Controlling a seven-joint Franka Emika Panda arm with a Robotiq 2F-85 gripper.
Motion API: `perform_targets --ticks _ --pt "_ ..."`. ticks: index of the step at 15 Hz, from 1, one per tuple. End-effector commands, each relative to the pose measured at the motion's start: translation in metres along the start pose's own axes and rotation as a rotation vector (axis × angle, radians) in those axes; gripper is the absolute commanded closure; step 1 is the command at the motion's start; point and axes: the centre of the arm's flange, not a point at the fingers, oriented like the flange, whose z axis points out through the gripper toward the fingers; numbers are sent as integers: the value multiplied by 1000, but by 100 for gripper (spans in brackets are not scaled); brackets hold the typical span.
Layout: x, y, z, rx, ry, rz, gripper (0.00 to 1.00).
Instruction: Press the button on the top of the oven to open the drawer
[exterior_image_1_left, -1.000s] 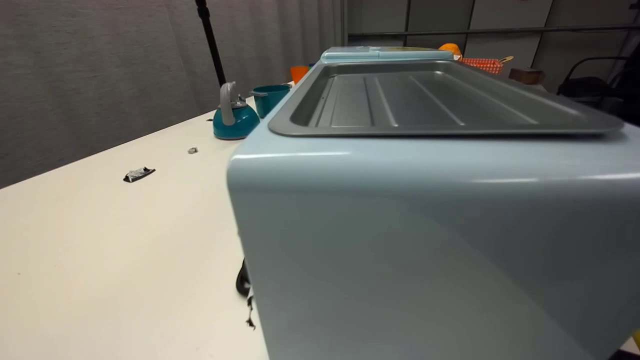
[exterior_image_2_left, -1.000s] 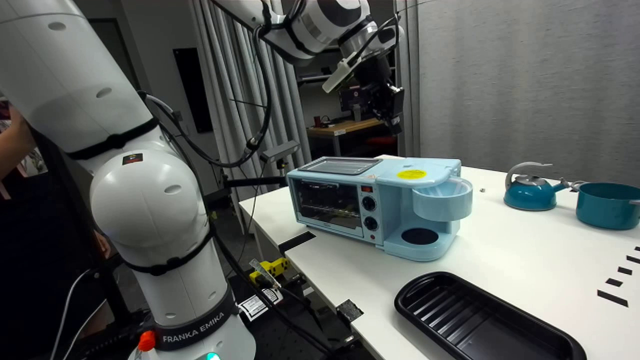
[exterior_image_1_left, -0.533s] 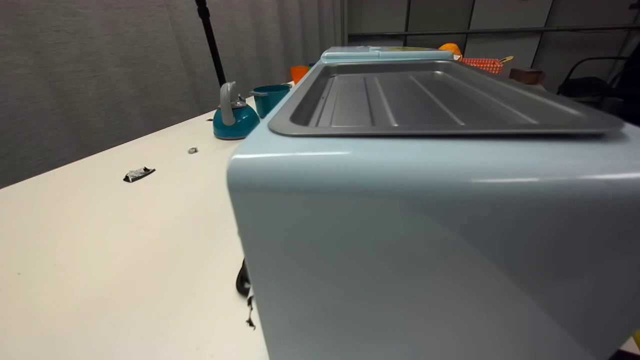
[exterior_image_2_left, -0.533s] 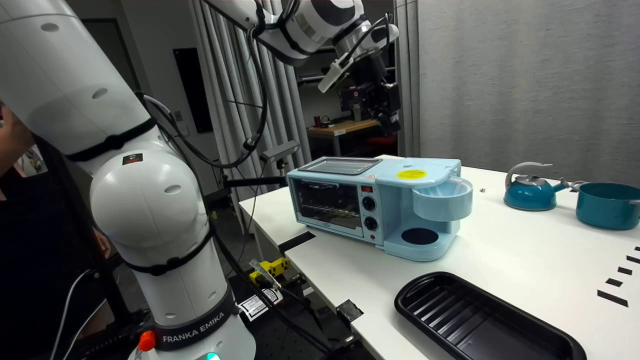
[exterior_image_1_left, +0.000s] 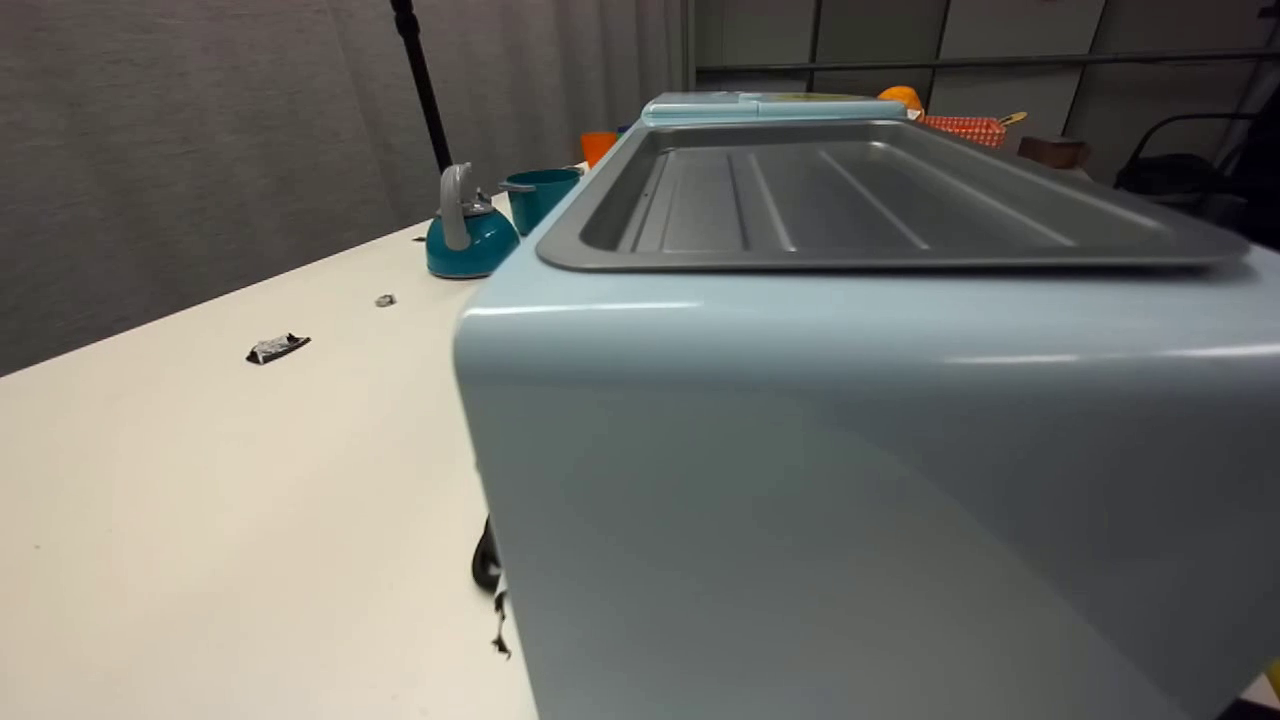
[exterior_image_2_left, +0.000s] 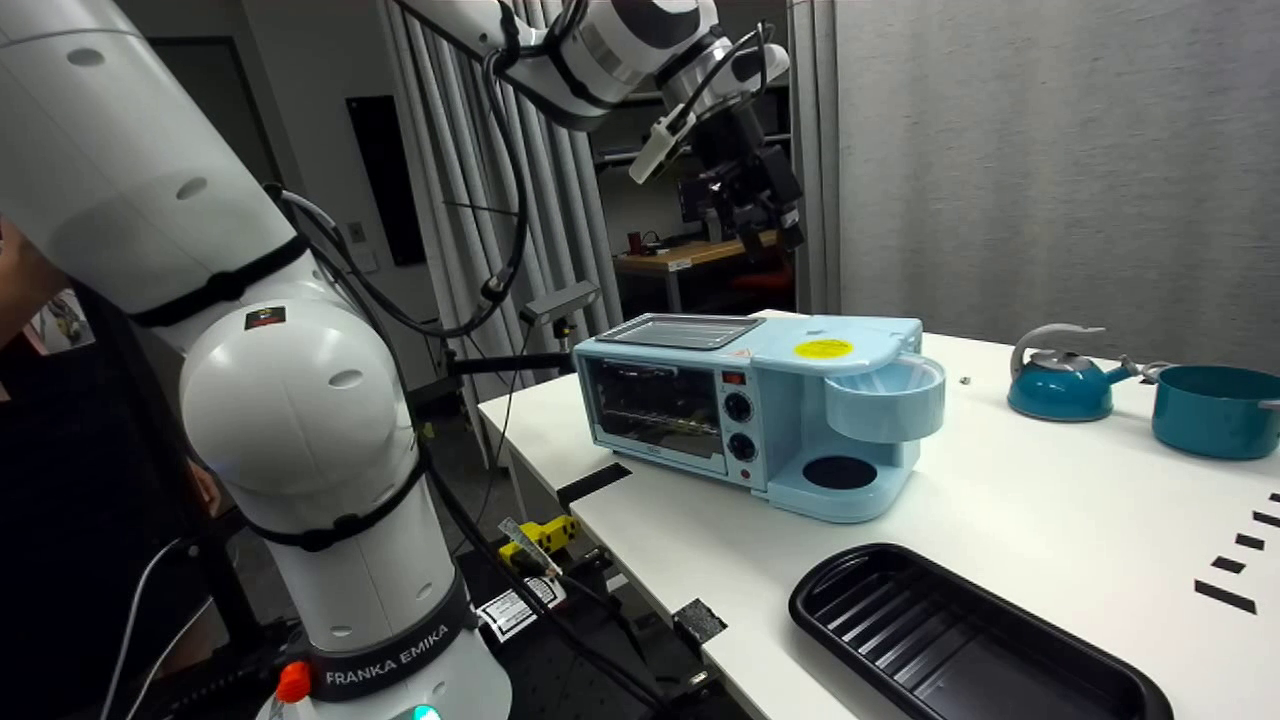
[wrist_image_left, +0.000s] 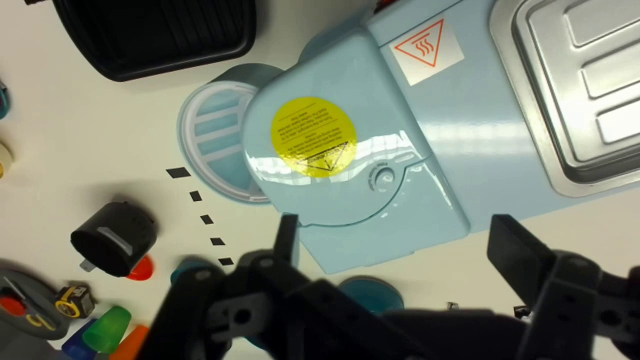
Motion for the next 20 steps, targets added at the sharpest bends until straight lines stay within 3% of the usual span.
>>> perform_targets --ticks 1,20 --pt "-11 7 -6 -20 4 18 0" --pt "-4 4 1 -5 -2 5 0"
